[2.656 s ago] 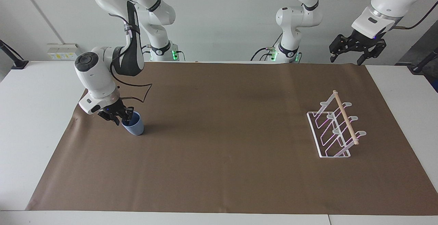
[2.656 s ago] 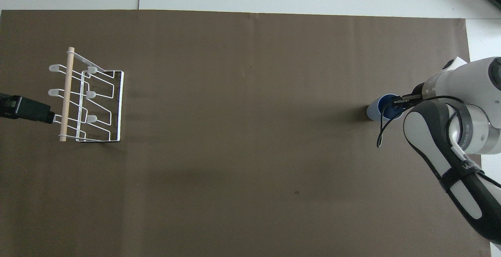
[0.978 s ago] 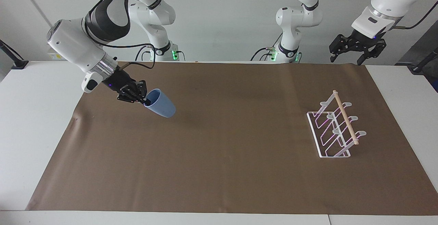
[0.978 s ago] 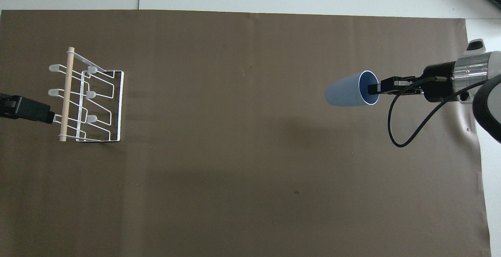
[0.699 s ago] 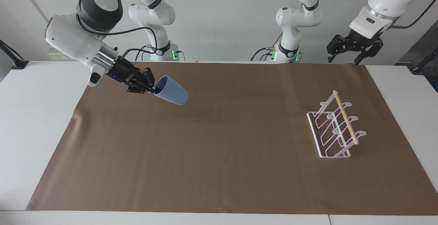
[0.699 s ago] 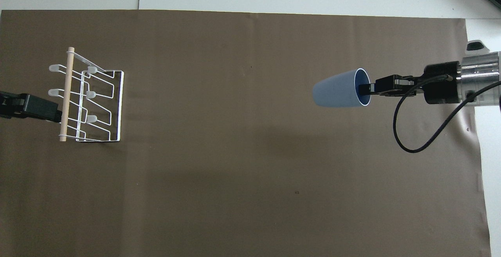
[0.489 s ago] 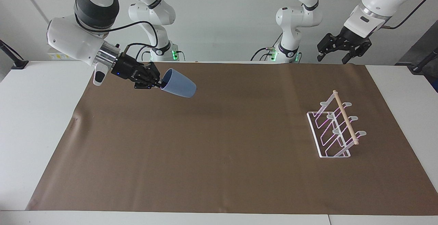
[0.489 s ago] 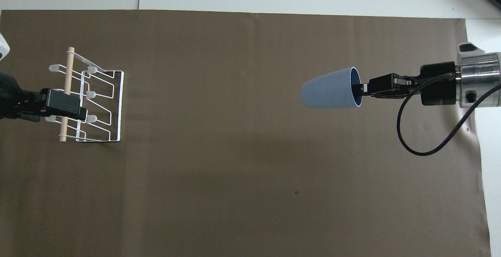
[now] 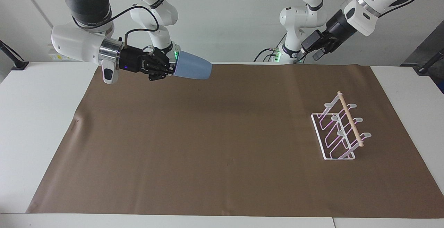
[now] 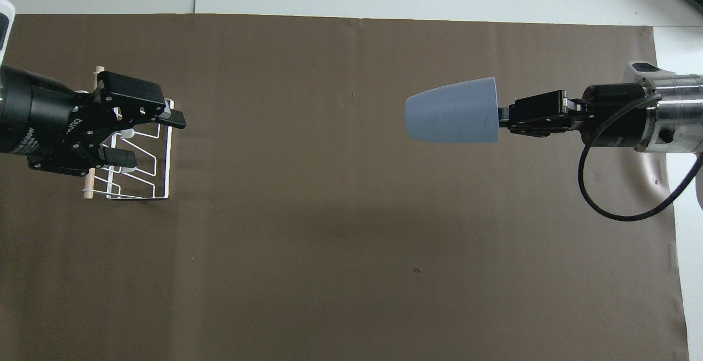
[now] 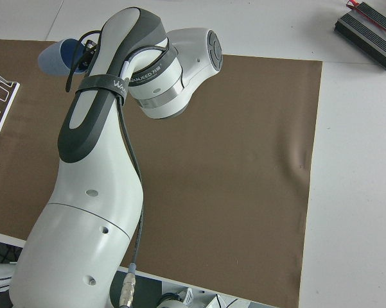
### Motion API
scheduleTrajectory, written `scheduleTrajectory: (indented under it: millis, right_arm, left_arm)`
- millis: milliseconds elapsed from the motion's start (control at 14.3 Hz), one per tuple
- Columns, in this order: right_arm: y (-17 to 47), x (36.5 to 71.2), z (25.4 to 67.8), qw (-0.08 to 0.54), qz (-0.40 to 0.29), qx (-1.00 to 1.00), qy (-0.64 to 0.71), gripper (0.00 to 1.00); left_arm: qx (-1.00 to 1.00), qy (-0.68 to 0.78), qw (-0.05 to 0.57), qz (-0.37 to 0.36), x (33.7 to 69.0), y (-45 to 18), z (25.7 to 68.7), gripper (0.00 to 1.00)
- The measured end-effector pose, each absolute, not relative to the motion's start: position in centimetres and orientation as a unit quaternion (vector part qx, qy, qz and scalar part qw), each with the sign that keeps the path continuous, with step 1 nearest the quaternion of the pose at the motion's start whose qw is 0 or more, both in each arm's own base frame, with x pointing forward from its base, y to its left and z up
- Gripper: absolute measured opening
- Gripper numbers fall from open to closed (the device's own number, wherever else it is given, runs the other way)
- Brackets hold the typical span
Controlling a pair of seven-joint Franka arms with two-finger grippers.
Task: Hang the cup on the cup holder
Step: 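Carry the cup toward center while the left gripper reaches toward it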
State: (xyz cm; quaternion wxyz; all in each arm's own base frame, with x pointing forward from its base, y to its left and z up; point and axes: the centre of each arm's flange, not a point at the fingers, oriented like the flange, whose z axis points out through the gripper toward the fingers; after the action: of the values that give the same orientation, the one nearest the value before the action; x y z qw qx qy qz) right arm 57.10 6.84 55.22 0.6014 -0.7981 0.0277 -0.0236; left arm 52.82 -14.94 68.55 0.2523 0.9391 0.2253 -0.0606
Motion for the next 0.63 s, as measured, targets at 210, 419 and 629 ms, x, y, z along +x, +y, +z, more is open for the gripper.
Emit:
scheduleTrajectory:
  millis: [210, 419, 629]
  right_arm:
    - [9.5, 56.5, 54.5, 0.648, -0.007, -0.761, 0.040, 0.05]
    - [12.1, 55.8, 54.3, 0.681, 0.004, -0.731, 0.048, 0.05]
    - [14.6, 55.5, 53.8, 0.696, 0.001, -0.715, 0.061, 0.05]
  left_arm:
    - [0.889, 0.329, 0.306, -0.089, 53.2, -17.0, 69.6, 1.00]
    - [0.847, 0.408, 0.316, -0.127, 53.4, -20.0, 69.4, 1.00]
    - [0.787, 0.504, 0.315, -0.167, 54.8, -22.5, 69.2, 1.00]
